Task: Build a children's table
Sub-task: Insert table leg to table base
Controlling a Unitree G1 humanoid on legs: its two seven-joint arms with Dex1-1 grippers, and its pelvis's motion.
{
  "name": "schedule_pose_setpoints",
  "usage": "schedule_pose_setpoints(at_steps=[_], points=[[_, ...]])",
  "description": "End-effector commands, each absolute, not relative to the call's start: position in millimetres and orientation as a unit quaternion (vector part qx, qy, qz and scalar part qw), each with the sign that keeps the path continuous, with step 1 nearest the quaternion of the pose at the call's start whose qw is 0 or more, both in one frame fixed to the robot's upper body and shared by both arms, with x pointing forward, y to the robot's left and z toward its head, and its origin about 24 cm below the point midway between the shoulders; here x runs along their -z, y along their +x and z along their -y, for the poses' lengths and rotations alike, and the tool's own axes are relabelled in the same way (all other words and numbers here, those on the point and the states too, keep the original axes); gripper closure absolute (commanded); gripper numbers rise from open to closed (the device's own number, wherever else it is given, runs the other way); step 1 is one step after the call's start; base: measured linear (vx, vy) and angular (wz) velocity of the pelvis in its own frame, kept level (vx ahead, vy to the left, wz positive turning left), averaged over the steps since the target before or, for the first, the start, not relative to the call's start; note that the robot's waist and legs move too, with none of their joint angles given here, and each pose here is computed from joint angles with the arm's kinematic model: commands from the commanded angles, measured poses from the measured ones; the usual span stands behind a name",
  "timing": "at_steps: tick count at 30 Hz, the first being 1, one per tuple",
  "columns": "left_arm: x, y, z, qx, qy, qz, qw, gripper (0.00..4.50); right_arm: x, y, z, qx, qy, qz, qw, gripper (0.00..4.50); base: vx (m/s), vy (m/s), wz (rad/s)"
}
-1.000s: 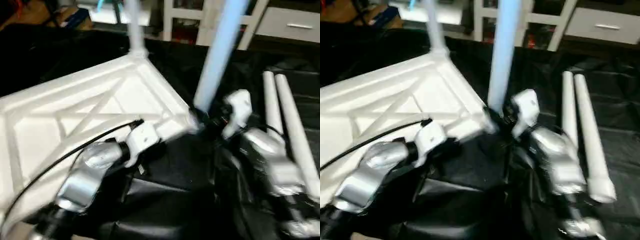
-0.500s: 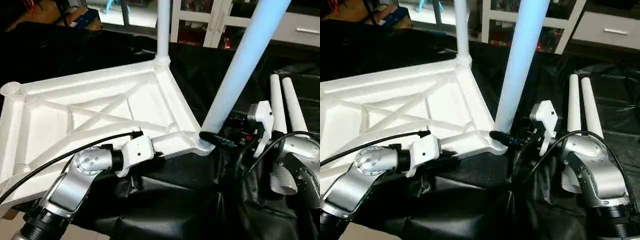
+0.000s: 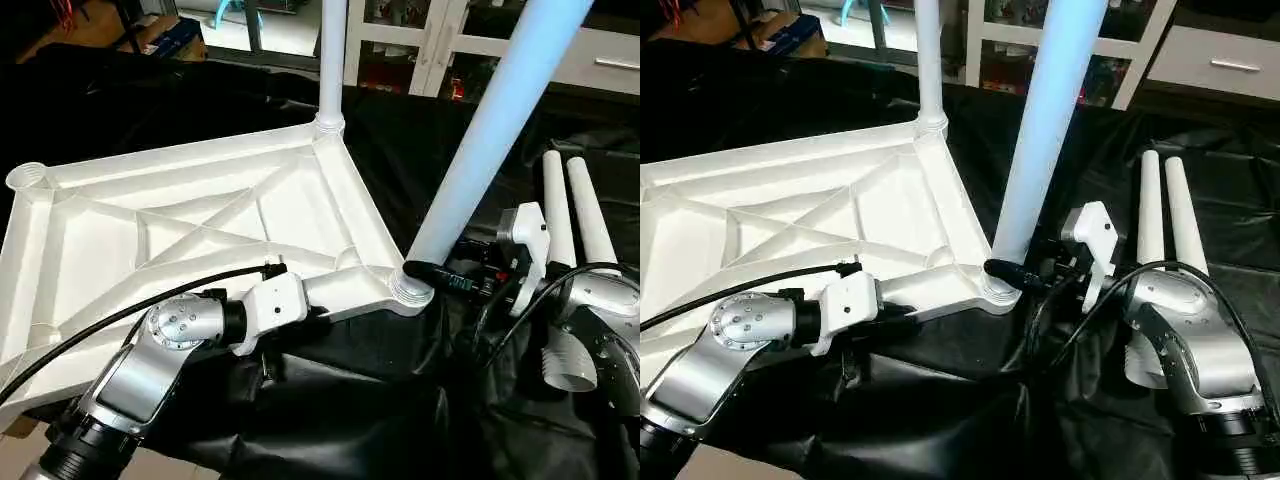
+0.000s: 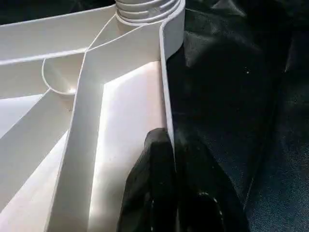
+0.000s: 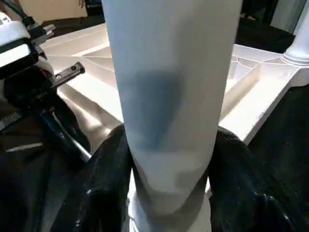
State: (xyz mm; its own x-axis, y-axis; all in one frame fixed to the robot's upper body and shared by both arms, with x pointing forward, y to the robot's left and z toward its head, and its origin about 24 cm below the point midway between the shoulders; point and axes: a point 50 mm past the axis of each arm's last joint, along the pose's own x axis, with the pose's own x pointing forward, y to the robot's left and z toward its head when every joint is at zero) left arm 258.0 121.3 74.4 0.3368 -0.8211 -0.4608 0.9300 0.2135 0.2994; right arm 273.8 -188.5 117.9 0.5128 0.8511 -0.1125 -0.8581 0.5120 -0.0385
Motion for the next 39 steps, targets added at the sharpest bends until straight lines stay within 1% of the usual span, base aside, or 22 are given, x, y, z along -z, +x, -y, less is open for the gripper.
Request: schedule_pose_setpoints(at_steps=[1, 3, 4, 5, 7, 8, 9, 10, 11, 14, 16, 18, 20, 22, 23, 25, 27, 30, 31, 32, 35, 39], points=[[-44.0, 247.2, -122.0, 0.576, 0.262, -0.172, 0.754, 4.5, -96.0, 272.9, 187.9, -0.469, -0.026, -0.088, 0.878, 2.62, 0.0, 0.0, 0.0], [-40.1, 251.0, -118.8, 0.552, 0.264, -0.186, 0.769, 4.5, -86.1, 279.7, 184.5, -0.425, -0.015, -0.096, 0.9, 2.62, 0.0, 0.0, 0.0], [-39.7, 251.5, -118.4, 0.549, 0.265, -0.187, 0.77, 4.5, -85.2, 280.4, 184.2, -0.421, -0.014, -0.097, 0.902, 2.63, 0.0, 0.0, 0.0], [-36.7, 256.4, -112.6, 0.52, 0.26, -0.197, 0.79, 4.5, -75.7, 288.5, 180.0, -0.37, 0.0, -0.106, 0.923, 2.63, 0.0, 0.0, 0.0], [-34.6, 260.6, -105.9, 0.494, 0.251, -0.206, 0.806, 4.5, -67.2, 296.7, 175.0, -0.321, 0.015, -0.113, 0.94, 2.63, -0.037, 0.009, -0.05], [-32.8, 266.5, -98.8, 0.458, 0.241, -0.218, 0.828, 4.5, -60.0, 307.1, 171.1, -0.254, 0.027, -0.114, 0.96, 2.63, -0.074, 0.017, -0.09], [-32.7, 267.6, -97.8, 0.452, 0.239, -0.219, 0.831, 4.5, -59.1, 308.5, 170.6, -0.245, 0.029, -0.114, 0.962, 2.63, -0.075, 0.024, -0.14], [-32.3, 272.3, -93.2, 0.423, 0.23, -0.227, 0.847, 4.5, -54.7, 314.8, 167.9, -0.201, 0.037, -0.115, 0.972, 2.63, -0.066, 0.035, -0.23], [-34.3, 284.0, -80.3, 0.362, 0.203, -0.236, 0.879, 4.5, -45.9, 327.7, 161.2, -0.096, 0.065, -0.117, 0.986, 2.63, -0.066, 0.035, -0.23], [-39.8, 290.2, -63.6, 0.353, 0.179, -0.229, 0.889, 4.5, -43.4, 336.8, 148.3, -0.047, 0.095, -0.115, 0.988, 2.64, -0.076, 0.051, -0.14], [-43.6, 291.6, -57.1, 0.37, 0.183, -0.213, 0.885, 4.5, -46.1, 341.1, 137.0, -0.067, 0.097, -0.11, 0.987, 2.64, -0.027, 0.024, -0.05], [-47.3, 290.1, -59.6, 0.407, 0.202, -0.184, 0.872, 4.5, -56.7, 343.5, 128.0, -0.127, 0.105, -0.084, 0.983, 2.64, 0.0, 0.0, 0.0], [-46.7, 288.2, -65.4, 0.42, 0.212, -0.182, 0.863, 4.5, -64.0, 342.3, 126.5, -0.17, 0.1, -0.064, 0.978, 2.64, 0.0, 0.0, 0.0], [-45.9, 281.9, -75.8, 0.457, 0.233, -0.171, 0.841, 4.5, -76.2, 336.8, 128.1, -0.243, 0.079, -0.031, 0.966, 2.64, 0.0, 0.0, 0.0], [-45.3, 276.9, -82.6, 0.481, 0.243, -0.166, 0.826, 4.5, -83.3, 332.1, 132.9, -0.279, 0.058, -0.014, 0.958, 2.64, 0.0, 0.0, 0.0], [-45.1, 274.3, -85.8, 0.492, 0.248, -0.163, 0.818, 4.5, -86.4, 329.6, 135.4, -0.295, 0.047, -0.007, 0.954, 2.08, 0.0, 0.0, 0.0], [-43.6, 260.7, -102.9, 0.539, 0.255, -0.173, 0.784, 4.5, -98.2, 315.0, 155.4, -0.362, 0.01, 0.002, 0.932, 1.92, 0.0, 0.0, 0.0], [-43.0, 254.9, -112.8, 0.555, 0.255, -0.182, 0.771, 4.5, -103.6, 302.4, 167.8, -0.416, -0.007, -0.007, 0.909, 1.73, 0.068, -0.026, 0.02], [-44.3, 249.3, -121.0, 0.569, 0.245, -0.185, 0.763, 4.5, -104.6, 286.4, 180.6, -0.468, -0.03, -0.044, 0.882, 1.52, 0.098, -0.035, 0.1], [-44.3, 249.3, -121.0, 0.569, 0.245, -0.185, 0.763, 4.5, -104.6, 286.4, 180.6, -0.468, -0.03, -0.044, 0.882, 1.47, 0.098, -0.035, 0.1], [-45.0, 244.1, -128.9, 0.579, 0.245, -0.185, 0.755, 4.5, -105.8, 270.6, 193.3, -0.507, -0.058, -0.071, 0.857, 1.47, 0.122, -0.035, 0.09], [-45.8, 243.3, -130.9, 0.584, 0.243, -0.183, 0.753, 4.5, -104.9, 266.4, 196.3, -0.516, -0.063, -0.072, 0.851, 1.47, 0.091, -0.028, 0.02]])
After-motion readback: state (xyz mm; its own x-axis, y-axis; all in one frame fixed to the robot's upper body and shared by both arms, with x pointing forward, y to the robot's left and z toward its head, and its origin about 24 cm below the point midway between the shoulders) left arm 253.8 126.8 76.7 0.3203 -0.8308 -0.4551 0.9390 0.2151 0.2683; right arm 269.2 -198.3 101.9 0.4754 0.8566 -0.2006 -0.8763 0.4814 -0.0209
